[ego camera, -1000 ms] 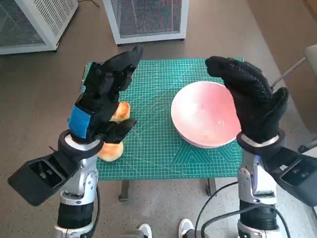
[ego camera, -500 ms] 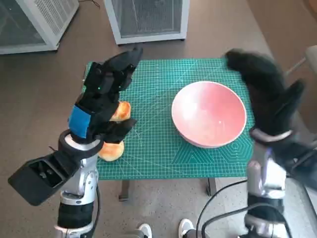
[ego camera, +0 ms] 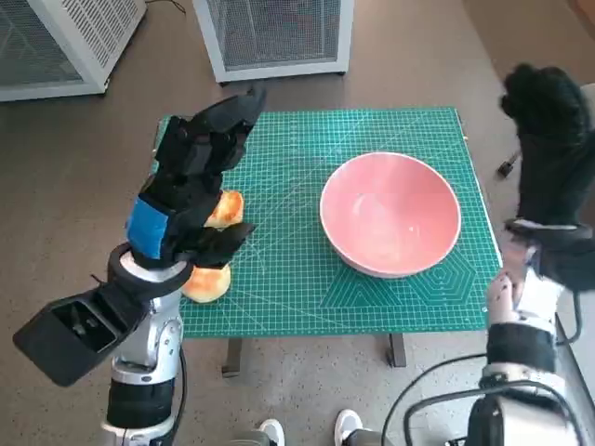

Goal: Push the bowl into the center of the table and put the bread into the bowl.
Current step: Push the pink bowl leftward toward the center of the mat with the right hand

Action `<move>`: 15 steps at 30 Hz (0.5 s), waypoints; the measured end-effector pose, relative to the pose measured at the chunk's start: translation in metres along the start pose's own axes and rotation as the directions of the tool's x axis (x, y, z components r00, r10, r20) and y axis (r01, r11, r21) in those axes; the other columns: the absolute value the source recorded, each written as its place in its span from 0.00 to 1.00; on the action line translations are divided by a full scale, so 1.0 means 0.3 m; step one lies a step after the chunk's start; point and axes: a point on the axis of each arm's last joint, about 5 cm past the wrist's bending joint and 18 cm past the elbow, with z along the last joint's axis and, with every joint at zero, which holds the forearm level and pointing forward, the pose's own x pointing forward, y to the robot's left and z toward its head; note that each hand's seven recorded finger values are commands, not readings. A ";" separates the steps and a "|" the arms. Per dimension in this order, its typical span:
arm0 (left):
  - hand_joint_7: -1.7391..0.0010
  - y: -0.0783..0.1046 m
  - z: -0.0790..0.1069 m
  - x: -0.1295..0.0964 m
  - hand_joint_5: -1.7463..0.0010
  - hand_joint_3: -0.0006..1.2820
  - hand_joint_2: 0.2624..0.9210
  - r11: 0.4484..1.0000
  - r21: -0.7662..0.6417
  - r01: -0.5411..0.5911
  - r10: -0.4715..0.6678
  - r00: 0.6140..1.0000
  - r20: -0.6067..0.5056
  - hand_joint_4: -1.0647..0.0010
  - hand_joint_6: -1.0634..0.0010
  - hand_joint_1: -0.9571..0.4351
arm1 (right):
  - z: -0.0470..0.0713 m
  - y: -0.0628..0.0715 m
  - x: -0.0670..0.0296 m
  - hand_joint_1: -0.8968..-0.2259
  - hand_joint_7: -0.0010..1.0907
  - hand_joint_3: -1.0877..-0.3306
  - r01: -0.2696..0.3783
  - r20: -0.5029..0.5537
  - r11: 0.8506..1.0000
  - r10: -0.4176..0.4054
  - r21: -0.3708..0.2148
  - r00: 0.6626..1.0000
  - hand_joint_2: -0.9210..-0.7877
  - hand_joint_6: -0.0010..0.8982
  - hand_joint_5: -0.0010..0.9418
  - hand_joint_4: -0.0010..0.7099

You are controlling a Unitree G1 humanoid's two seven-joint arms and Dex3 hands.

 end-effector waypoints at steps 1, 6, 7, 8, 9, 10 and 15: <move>0.61 0.001 -0.001 -0.001 0.99 0.30 1.00 1.000 0.000 -0.001 0.001 1.000 0.000 0.85 1.00 0.28 | -0.010 -0.006 -0.005 0.80 0.56 0.71 0.018 -0.027 1.000 -0.018 -0.002 0.999 0.00 0.19 0.01 0.60; 0.61 0.007 -0.006 -0.006 0.99 0.30 1.00 1.000 0.003 -0.009 0.009 1.000 -0.006 0.85 1.00 0.29 | -0.060 -0.018 -0.041 0.80 0.53 0.73 0.083 -0.165 0.997 -0.081 0.003 0.983 0.00 0.22 0.01 0.62; 0.61 0.008 -0.008 -0.007 0.99 0.30 1.00 1.000 0.004 -0.010 0.010 1.000 -0.008 0.85 1.00 0.29 | -0.070 -0.019 -0.050 0.80 0.53 0.74 0.096 -0.196 0.995 -0.093 0.007 0.976 0.00 0.23 0.01 0.63; 0.61 0.009 -0.008 -0.008 0.99 0.30 1.00 1.000 0.004 -0.010 0.011 1.000 -0.009 0.85 1.00 0.29 | -0.077 -0.020 -0.056 0.80 0.53 0.73 0.105 -0.218 0.994 -0.100 0.010 0.971 0.00 0.23 0.01 0.62; 0.61 0.010 -0.009 -0.009 0.99 0.30 1.00 1.000 0.005 -0.010 0.010 1.000 -0.009 0.85 1.00 0.29 | -0.085 -0.021 -0.064 0.81 0.52 0.73 0.115 -0.244 0.993 -0.108 0.013 0.964 0.00 0.23 0.01 0.62; 0.61 0.010 -0.009 -0.010 0.99 0.30 1.00 1.000 0.006 -0.010 0.010 1.000 -0.009 0.85 1.00 0.29 | -0.091 -0.022 -0.070 0.82 0.52 0.73 0.123 -0.265 0.992 -0.114 0.015 0.957 0.00 0.23 0.01 0.62; 0.61 0.012 -0.009 -0.011 0.99 0.30 1.00 1.000 0.008 -0.011 0.011 1.000 -0.008 0.85 1.00 0.29 | -0.123 -0.020 -0.098 0.90 0.48 0.70 0.167 -0.378 0.986 -0.146 0.023 0.914 0.08 0.25 0.00 0.58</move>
